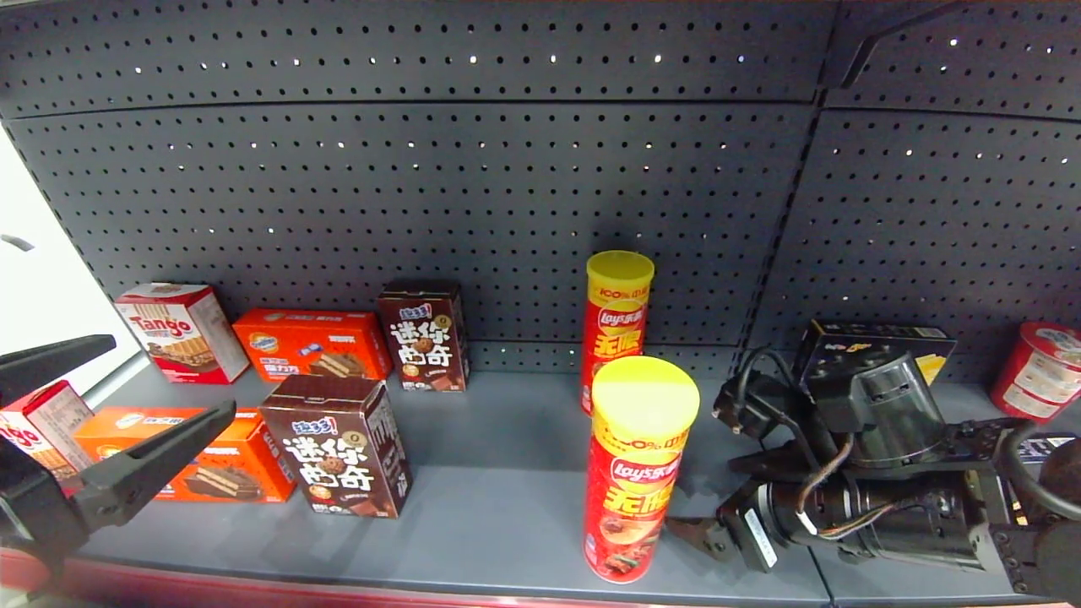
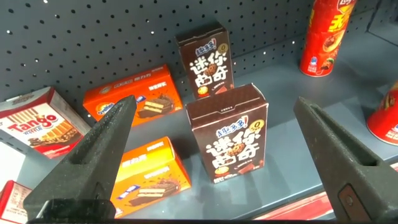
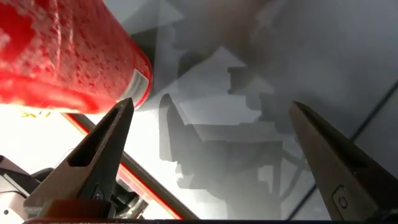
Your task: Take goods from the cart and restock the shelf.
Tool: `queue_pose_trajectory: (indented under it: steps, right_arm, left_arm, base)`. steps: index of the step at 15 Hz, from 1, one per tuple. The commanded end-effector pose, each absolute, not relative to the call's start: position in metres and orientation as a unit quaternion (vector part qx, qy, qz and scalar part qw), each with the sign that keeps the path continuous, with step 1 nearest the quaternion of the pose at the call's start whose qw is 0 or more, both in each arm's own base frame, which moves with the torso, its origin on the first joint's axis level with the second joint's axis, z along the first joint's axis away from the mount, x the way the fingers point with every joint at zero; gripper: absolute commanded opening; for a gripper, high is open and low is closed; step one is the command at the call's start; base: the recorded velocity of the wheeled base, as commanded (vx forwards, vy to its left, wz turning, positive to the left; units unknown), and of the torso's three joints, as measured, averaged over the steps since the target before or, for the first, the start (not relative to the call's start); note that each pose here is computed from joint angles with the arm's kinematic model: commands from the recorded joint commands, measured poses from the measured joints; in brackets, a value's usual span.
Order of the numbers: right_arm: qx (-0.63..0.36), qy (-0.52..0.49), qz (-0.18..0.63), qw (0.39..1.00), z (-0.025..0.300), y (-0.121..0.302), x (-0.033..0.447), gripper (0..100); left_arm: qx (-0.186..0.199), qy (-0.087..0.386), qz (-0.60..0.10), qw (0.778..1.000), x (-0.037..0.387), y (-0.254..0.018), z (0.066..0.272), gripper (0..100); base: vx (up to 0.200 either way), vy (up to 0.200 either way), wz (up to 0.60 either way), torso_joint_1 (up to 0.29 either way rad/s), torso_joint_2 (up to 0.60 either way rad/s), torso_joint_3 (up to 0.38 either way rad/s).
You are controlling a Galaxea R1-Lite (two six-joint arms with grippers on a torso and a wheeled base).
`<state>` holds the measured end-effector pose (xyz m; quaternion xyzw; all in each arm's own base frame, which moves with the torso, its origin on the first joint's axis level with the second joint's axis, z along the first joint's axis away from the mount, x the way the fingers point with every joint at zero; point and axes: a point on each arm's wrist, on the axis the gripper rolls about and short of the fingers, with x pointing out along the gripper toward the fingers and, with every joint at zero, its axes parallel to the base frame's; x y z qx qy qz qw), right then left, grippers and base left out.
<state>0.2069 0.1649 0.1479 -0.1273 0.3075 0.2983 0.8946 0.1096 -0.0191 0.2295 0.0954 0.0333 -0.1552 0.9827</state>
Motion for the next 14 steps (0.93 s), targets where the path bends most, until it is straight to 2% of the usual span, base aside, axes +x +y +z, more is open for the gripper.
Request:
queue_pose_trajectory:
  steps: [1, 9, 14]
  right_arm:
    - [-0.130, 0.312, 0.300, 0.892, 0.144, 0.170, 0.211, 100]
    - [-0.126, 0.307, 0.299, 0.895, 0.148, 0.166, 0.206, 100]
    - [-0.085, 0.251, 0.274, 0.924, 0.184, 0.150, 0.196, 100]
  left_arm:
    - [0.095, 0.035, -0.155, 0.983, 0.110, -0.019, 0.229, 100]
    - [0.095, 0.043, -0.155, 0.982, 0.109, -0.019, 0.223, 100]
    - [0.095, 0.041, -0.153, 0.983, 0.100, -0.017, 0.218, 100]
  base:
    - [0.000, 0.000, 0.00, 0.000, 0.00, 0.000]
    - [0.000, 0.000, 0.00, 0.000, 0.00, 0.000]
    - [0.000, 0.000, 0.00, 0.000, 0.00, 0.000]
